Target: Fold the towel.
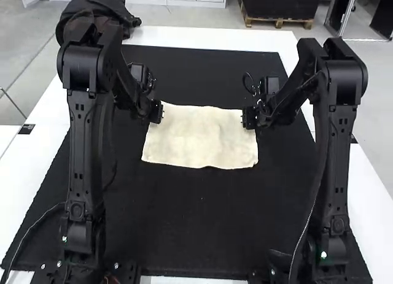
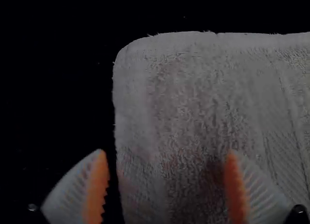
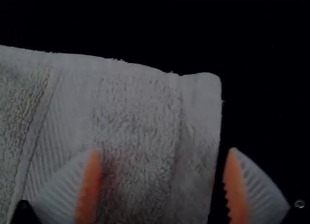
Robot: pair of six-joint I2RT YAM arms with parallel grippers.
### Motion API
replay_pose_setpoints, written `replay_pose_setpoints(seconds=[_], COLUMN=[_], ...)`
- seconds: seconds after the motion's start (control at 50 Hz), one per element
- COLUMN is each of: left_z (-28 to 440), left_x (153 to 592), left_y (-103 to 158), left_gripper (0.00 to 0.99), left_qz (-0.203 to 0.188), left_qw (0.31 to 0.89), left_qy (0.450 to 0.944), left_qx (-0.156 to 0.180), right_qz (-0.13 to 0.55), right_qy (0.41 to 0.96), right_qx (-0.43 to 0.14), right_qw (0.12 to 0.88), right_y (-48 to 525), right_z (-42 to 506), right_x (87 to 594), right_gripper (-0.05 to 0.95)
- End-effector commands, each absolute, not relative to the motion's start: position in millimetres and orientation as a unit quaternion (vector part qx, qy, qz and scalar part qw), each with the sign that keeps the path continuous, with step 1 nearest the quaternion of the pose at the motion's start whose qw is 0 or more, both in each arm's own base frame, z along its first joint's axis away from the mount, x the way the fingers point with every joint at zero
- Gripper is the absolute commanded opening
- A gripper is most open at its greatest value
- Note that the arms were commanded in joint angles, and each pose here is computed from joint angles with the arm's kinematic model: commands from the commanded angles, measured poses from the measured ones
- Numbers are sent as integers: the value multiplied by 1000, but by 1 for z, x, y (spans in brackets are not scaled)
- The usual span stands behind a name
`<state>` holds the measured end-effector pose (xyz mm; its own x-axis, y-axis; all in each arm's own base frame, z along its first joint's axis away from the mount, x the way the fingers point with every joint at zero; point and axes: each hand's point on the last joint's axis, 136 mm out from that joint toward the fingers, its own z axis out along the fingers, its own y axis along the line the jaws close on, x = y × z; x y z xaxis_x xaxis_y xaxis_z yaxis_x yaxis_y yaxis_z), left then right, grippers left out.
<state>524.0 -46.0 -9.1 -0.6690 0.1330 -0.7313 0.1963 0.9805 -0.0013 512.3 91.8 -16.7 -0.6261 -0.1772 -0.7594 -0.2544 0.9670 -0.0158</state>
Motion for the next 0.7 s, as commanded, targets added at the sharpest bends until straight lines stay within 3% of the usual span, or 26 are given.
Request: replay_pose_setpoints(seconds=[0.0,0.02,0.34,0.68], left_z=[-23,-23,-13,28], left_x=[523,523,528,538], left_y=[-41,-40,-33,-33], left_gripper=[100,25,21,21], left_qz=[-36,-36,-36,-35], left_qw=[384,384,404,440], left_qy=[919,919,910,893], left_qx=[85,85,83,85], right_qz=[73,78,86,88], right_qy=[903,902,905,889], right_qx=[-124,-123,-111,-105], right_qw=[406,405,401,437], right_y=[102,103,95,93], right_z=[-25,-26,-28,14], right_x=[507,507,504,513], right_gripper=[-21,-20,-20,-20])
